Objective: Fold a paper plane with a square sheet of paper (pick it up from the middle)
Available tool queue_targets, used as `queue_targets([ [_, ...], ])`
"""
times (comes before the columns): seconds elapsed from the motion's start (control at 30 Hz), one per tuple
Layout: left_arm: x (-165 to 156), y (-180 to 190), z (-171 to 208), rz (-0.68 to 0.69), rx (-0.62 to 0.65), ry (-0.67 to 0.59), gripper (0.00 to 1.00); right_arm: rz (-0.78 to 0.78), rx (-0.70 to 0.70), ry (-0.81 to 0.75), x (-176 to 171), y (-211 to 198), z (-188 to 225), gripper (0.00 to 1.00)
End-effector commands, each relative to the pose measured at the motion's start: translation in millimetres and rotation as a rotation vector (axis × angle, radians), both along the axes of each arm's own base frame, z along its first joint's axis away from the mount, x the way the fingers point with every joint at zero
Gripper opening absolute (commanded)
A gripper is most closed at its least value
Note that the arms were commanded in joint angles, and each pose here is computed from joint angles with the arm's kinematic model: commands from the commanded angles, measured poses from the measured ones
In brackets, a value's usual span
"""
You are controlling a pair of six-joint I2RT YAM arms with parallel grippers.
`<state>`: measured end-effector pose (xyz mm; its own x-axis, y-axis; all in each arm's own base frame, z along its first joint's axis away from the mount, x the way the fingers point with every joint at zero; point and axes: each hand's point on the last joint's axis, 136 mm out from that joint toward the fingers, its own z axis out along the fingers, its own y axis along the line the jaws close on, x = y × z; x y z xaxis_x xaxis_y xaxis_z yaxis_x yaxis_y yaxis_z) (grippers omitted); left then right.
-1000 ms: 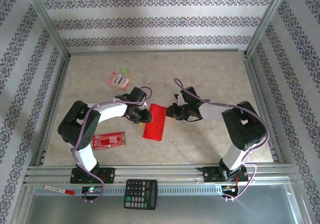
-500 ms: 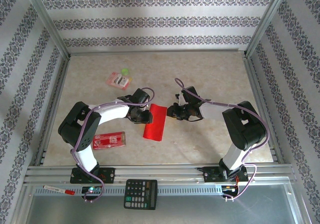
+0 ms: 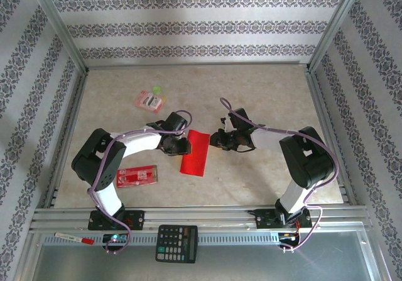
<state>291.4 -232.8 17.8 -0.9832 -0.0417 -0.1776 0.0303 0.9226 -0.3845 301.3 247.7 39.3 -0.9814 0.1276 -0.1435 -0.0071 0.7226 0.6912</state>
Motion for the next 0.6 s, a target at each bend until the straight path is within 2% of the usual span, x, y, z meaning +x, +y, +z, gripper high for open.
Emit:
queue_targets([
  [0.0,-7.6,-6.4,-22.9,-0.002,0.013,0.012,0.34,0.009,-0.015,0.000,-3.4,-2.1,-4.6,0.23],
  [0.57,-11.3,-6.1,-31.4,0.006,0.058,-0.001,0.36,0.021,-0.010,0.008,-5.8,5.5,-7.5,0.23],
])
